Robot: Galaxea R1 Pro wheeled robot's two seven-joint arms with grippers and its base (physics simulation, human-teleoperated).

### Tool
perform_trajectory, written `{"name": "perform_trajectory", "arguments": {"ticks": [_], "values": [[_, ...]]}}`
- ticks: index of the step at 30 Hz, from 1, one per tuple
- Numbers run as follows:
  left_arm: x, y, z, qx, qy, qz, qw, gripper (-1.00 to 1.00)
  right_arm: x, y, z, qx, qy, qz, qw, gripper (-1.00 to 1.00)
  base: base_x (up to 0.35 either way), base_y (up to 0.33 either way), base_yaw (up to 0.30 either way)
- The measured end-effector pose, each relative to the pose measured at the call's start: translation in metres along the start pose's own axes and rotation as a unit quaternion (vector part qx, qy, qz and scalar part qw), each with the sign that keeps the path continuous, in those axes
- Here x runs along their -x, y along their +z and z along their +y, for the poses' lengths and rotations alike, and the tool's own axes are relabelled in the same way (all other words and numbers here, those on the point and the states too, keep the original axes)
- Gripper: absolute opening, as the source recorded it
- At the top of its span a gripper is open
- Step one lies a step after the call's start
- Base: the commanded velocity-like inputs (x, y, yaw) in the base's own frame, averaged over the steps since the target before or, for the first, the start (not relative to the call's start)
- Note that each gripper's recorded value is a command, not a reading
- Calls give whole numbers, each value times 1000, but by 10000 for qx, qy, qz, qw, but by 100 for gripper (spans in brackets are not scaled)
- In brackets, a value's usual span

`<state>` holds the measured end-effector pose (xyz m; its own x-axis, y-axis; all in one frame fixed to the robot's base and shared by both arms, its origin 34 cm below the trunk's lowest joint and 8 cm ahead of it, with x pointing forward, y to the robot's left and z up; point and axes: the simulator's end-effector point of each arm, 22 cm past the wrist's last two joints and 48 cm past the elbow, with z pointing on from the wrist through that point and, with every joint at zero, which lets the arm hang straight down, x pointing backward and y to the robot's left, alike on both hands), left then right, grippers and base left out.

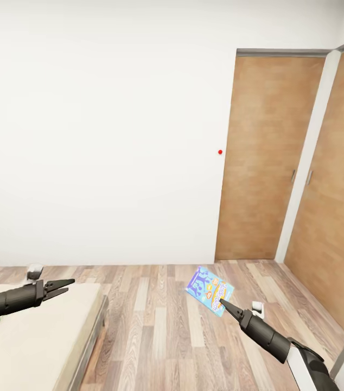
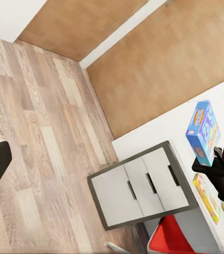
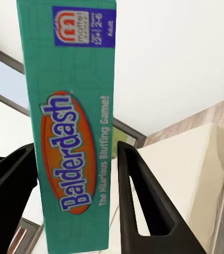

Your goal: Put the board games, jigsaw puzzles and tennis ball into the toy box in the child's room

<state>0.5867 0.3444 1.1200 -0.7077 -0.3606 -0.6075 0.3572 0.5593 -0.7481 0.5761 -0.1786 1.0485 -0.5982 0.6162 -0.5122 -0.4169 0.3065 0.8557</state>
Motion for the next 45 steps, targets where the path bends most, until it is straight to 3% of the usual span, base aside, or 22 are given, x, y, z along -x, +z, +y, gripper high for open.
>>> {"name": "perform_trajectory", "arguments": {"ticks": [45], "values": [[3, -1, -13, -92, 94, -44, 9999, 100, 5, 0, 11, 78, -97, -38, 9999, -100, 0, 0, -281]]}}
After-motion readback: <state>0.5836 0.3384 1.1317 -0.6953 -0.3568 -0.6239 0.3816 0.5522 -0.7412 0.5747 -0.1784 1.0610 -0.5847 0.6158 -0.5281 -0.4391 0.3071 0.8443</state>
